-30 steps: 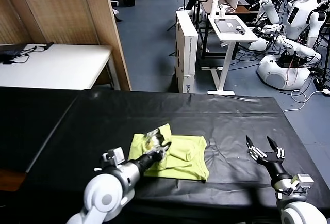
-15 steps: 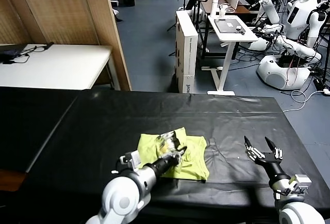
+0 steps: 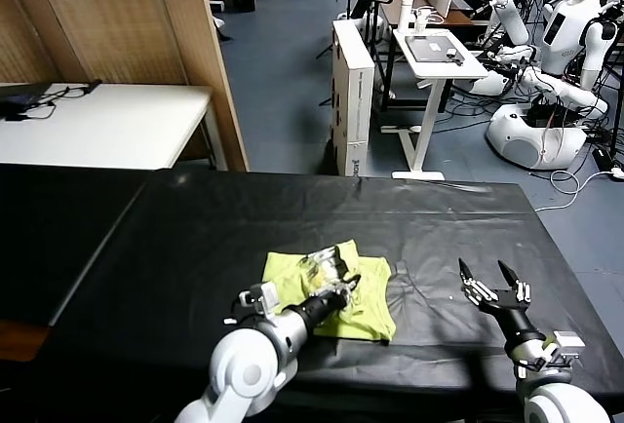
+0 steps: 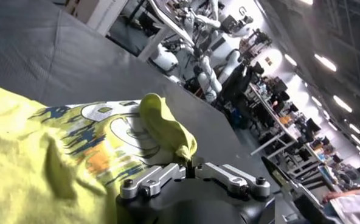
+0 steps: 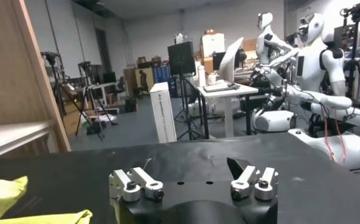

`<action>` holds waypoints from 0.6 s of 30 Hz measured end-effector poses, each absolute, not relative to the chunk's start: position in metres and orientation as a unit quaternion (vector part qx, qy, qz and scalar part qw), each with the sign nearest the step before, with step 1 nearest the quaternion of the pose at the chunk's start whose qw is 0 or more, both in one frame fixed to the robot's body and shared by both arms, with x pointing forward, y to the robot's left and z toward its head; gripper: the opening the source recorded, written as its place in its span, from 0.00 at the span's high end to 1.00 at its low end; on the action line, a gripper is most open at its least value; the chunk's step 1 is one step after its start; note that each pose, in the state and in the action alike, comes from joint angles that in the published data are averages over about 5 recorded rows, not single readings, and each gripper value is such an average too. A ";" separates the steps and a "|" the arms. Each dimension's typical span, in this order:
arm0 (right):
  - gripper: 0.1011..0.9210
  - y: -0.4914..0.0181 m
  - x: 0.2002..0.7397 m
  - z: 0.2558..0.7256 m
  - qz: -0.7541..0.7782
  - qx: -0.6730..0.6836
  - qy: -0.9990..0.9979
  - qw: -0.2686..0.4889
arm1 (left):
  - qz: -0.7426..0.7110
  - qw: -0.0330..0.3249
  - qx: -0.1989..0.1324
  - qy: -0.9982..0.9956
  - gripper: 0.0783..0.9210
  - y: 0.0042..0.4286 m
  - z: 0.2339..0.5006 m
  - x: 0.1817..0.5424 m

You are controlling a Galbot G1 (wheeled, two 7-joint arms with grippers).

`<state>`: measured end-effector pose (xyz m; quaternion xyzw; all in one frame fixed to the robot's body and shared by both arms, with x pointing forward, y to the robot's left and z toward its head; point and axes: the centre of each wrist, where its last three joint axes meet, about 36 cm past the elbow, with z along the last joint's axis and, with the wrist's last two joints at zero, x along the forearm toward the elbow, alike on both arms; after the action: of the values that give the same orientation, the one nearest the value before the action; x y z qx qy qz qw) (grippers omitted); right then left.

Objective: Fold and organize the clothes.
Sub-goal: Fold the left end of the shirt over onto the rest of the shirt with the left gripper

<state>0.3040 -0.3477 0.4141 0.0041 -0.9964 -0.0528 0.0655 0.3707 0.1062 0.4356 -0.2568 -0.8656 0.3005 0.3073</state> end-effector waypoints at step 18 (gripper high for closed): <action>0.02 -0.338 0.300 0.414 -0.015 0.051 -0.995 0.082 | 0.287 0.264 -0.271 -0.880 0.02 0.083 0.435 0.361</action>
<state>0.2999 -0.3384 0.4136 0.0506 -0.9952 -0.0149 0.0818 0.3609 0.0835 0.4346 -0.2708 -0.8802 0.2869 0.2637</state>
